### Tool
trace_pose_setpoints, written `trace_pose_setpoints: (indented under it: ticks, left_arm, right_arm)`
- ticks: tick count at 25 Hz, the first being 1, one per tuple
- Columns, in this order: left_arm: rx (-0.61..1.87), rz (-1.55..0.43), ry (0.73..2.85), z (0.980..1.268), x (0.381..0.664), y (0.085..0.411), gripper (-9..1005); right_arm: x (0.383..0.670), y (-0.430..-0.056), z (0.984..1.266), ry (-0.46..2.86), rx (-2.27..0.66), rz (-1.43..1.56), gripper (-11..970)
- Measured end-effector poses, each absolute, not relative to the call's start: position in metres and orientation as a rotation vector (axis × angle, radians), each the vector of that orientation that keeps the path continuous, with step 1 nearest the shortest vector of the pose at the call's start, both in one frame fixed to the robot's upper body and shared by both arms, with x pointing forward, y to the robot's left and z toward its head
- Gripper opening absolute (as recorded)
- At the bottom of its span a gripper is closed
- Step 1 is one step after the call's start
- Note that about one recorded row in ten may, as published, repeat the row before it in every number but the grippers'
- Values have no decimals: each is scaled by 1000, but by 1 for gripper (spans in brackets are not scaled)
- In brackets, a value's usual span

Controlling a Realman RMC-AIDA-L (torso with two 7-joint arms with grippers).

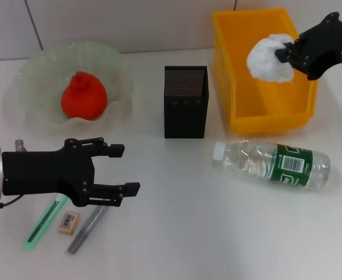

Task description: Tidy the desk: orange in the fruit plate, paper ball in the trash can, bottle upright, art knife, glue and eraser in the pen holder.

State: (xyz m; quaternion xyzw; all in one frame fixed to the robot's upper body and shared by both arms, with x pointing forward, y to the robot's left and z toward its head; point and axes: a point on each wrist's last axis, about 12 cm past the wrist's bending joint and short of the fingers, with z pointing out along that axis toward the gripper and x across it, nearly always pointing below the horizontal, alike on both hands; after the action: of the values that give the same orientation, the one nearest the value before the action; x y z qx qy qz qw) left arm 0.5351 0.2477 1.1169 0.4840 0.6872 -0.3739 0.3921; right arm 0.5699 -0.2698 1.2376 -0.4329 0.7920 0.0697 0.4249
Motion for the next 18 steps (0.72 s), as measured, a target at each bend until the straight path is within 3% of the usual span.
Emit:
trace_pose_setpoints:
  ticks: [18]
  left_arm:
    - [1238,-953,1742,1116,535,246,861]
  right_arm:
    - [606,-280,1214,2001,-974,37,20]
